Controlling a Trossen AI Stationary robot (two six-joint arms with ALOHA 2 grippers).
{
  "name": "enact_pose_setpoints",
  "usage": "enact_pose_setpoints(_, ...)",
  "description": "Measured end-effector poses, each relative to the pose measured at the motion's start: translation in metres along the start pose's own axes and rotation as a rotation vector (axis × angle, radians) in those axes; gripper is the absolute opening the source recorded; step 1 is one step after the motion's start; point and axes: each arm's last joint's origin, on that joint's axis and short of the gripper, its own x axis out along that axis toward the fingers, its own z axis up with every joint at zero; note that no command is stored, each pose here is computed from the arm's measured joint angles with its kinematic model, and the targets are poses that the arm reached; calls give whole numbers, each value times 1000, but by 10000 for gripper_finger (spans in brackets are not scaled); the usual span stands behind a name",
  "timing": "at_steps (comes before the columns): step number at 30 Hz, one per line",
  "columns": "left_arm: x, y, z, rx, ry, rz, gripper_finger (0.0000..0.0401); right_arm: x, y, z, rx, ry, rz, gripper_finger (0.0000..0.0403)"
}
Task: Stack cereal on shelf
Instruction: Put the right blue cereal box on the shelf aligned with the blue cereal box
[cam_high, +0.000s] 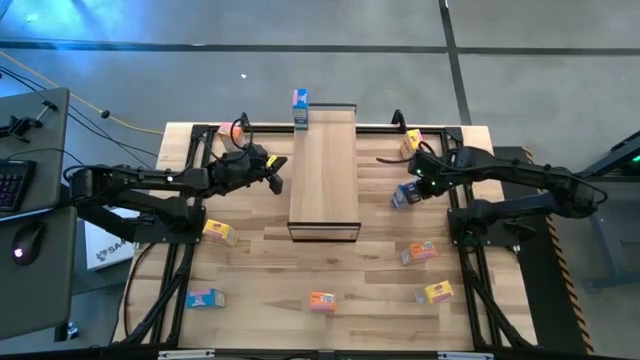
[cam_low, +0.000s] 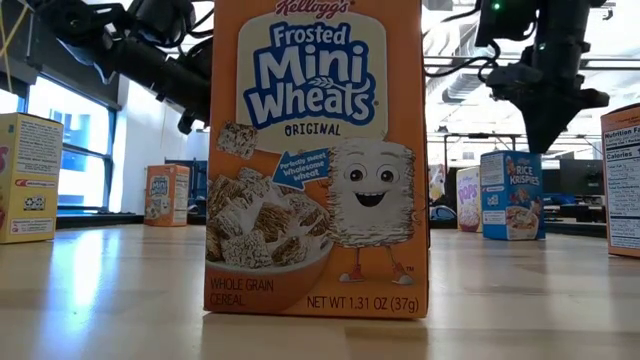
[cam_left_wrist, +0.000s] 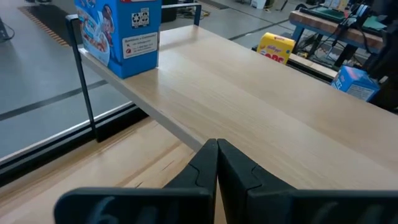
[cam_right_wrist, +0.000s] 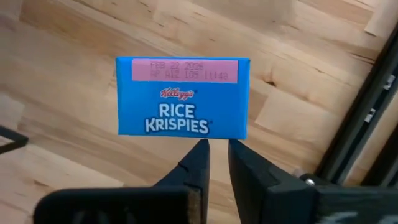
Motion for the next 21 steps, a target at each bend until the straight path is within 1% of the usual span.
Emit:
enact_pose_setpoints(4,0,0,0,2,0,-1,0,0,-2,2,15,-1,-5,43)
enact_pose_setpoints(14,0,0,1,-2,-6,-1,0,1,-6,15,-41,-58,26,44)
enact_pose_setpoints(21,0,0,1,-2,-7,-1,0,1,-10,18,-55,-47,31,45)
